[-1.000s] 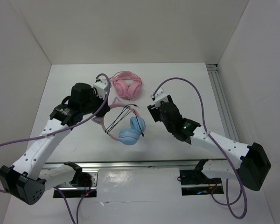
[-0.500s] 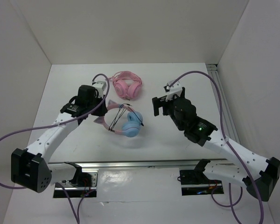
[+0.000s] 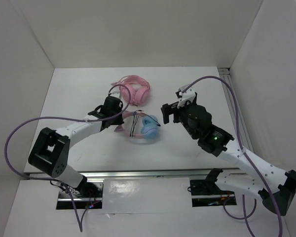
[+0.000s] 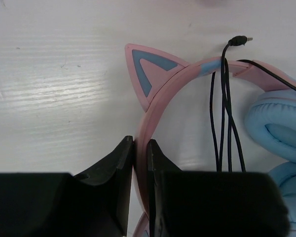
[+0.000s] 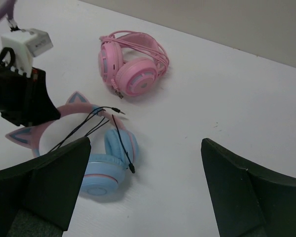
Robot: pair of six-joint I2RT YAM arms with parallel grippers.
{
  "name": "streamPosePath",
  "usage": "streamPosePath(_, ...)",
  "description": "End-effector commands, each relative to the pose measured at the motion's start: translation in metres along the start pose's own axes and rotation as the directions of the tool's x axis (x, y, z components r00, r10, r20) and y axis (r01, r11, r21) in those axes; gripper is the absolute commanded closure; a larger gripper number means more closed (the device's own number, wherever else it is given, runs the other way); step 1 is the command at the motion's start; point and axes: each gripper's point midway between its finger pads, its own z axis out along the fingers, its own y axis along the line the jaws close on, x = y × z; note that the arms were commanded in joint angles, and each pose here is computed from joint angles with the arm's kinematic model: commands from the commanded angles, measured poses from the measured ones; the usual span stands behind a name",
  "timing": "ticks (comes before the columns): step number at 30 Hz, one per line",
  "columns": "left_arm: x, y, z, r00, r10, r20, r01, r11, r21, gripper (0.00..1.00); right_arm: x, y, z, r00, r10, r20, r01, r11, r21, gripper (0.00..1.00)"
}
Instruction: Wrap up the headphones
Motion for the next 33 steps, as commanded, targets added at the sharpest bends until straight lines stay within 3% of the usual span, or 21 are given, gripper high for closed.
streamPosePath(1,-0.032,-0.009,0.013,0.985,-0.104,0.136,0.106,0.994,-0.008,1.00,-0.032,-0.003,-0.012,0.997,0.037,0.073,-0.036,0.999,-0.011,0.00)
streamPosePath(8,-0.009,0.006,0.035,0.981,-0.162,0.102,0.169,0.983,-0.065,1.00,-0.033,0.000,-0.015,0.997,0.038,0.073,-0.035,0.999,-0.031,0.00)
streamPosePath(10,-0.004,0.006,0.036,0.983,-0.161,0.089,0.167,0.984,-0.063,0.84,-0.031,0.001,-0.015,0.997,0.034,0.064,-0.031,0.999,-0.039,0.00)
streamPosePath(14,0.002,0.007,0.029,0.982,-0.166,0.093,0.172,0.983,-0.063,0.74,-0.032,0.003,-0.015,0.998,0.029,0.054,-0.027,0.999,-0.048,0.00)
streamPosePath(15,0.004,0.008,0.027,0.982,-0.166,0.092,0.172,0.983,-0.064,0.67,-0.035,0.002,-0.016,0.998,0.029,0.054,-0.027,0.999,-0.048,0.00)
streamPosePath(22,0.000,0.005,0.015,0.981,-0.155,0.116,0.159,0.987,-0.025,0.53,-0.047,0.009,-0.021,0.997,0.053,0.061,-0.047,0.995,-0.091,0.00)
streamPosePath(25,-0.012,0.001,0.002,0.973,-0.172,0.151,0.174,0.985,-0.001,0.52,-0.052,0.009,-0.025,0.996,0.057,0.070,-0.050,0.994,-0.101,0.00)
streamPosePath(26,-0.014,-0.001,-0.004,0.971,-0.184,0.152,0.184,0.983,0.012,0.24,-0.052,0.008,-0.025,0.995,0.069,0.070,-0.063,0.994,-0.093,0.00)
streamPosePath(27,-0.017,-0.001,-0.011,0.970,-0.186,0.158,0.185,0.983,0.016,0.07,-0.057,0.006,-0.026,0.993,0.090,0.079,-0.084,0.993,-0.078,0.00)
streamPosePath(28,-0.028,-0.002,-0.020,0.962,-0.201,0.186,0.201,0.979,0.018,0.00,-0.051,0.003,-0.026,0.994,0.094,0.058,-0.091,0.994,-0.061,0.00)
streamPosePath(33,-0.068,0.002,-0.088,0.933,-0.246,0.263,0.249,0.968,0.019,0.00,-0.066,-0.010,-0.034,0.983,0.185,0.021,-0.185,0.982,0.034,0.00)
